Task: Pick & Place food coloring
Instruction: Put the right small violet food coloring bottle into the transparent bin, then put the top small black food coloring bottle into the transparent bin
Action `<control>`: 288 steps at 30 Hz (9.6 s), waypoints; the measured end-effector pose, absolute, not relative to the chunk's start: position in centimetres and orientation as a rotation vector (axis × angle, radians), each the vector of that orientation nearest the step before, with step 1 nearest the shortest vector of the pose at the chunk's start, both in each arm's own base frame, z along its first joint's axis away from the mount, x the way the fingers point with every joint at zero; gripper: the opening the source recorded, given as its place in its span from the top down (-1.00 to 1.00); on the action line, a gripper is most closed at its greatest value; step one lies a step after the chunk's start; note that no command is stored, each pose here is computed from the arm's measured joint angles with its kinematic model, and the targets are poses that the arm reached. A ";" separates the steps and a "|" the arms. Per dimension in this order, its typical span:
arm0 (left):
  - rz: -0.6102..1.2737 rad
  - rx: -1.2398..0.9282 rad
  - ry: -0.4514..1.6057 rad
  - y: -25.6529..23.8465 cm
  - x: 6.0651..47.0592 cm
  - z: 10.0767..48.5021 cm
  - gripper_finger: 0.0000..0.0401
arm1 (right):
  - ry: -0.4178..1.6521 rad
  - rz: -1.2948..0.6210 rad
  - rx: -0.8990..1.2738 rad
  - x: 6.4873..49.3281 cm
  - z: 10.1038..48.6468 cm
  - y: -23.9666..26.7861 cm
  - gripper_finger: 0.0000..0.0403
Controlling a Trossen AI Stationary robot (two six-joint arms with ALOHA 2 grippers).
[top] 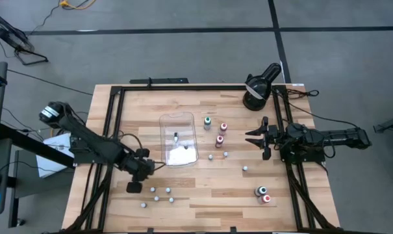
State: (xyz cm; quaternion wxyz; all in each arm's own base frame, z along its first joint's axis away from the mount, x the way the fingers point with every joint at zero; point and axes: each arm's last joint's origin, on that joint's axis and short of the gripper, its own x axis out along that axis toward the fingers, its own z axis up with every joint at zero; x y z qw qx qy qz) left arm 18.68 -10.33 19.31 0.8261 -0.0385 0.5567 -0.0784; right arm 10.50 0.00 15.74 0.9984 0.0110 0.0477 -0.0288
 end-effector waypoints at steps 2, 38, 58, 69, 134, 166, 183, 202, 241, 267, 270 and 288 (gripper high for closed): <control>-0.151 -0.096 1.149 -9.9 18.9 20.2 0.71 | 0.095 -0.058 0.022 10.5 15.7 0.0 0.44; 0.245 0.008 0.850 0.0 29.1 29.3 0.68 | 0.095 -0.058 0.022 10.5 15.7 0.0 0.44; 0.258 -0.018 1.099 5.6 36.6 21.0 0.68 | 0.096 -0.058 0.022 10.5 15.7 0.0 0.44; 0.210 0.050 1.190 6.0 37.2 18.4 0.68 | 0.096 -0.058 0.022 10.5 15.7 0.0 0.44; 0.134 -0.017 1.085 4.8 36.0 22.3 0.42 | 0.095 -0.058 0.022 10.5 15.7 0.0 0.44; -0.503 0.643 1.145 -5.3 22.2 32.4 0.42 | 0.095 -0.058 0.022 10.5 15.7 0.0 0.44; -0.457 0.419 1.191 -8.0 15.2 27.6 0.42 | 0.095 -0.058 0.022 10.5 15.8 0.0 0.44; -0.095 -0.063 1.366 -9.9 13.0 21.7 0.42 | 0.095 -0.058 0.022 10.5 15.7 0.0 0.44; -0.203 0.193 1.352 -11.8 12.9 16.7 0.24 | 0.095 -0.058 0.022 10.5 15.8 0.0 0.44; -0.142 0.098 1.375 -12.0 13.2 15.4 0.60 | 0.095 -0.058 0.022 10.5 15.8 0.0 0.44; -0.144 0.092 1.378 -12.0 13.2 15.4 0.68 | 0.095 -0.058 0.022 10.5 15.7 0.0 0.44; -0.107 -0.075 1.273 -10.9 14.0 17.2 0.70 | 0.095 -0.058 0.022 10.5 15.7 0.0 0.44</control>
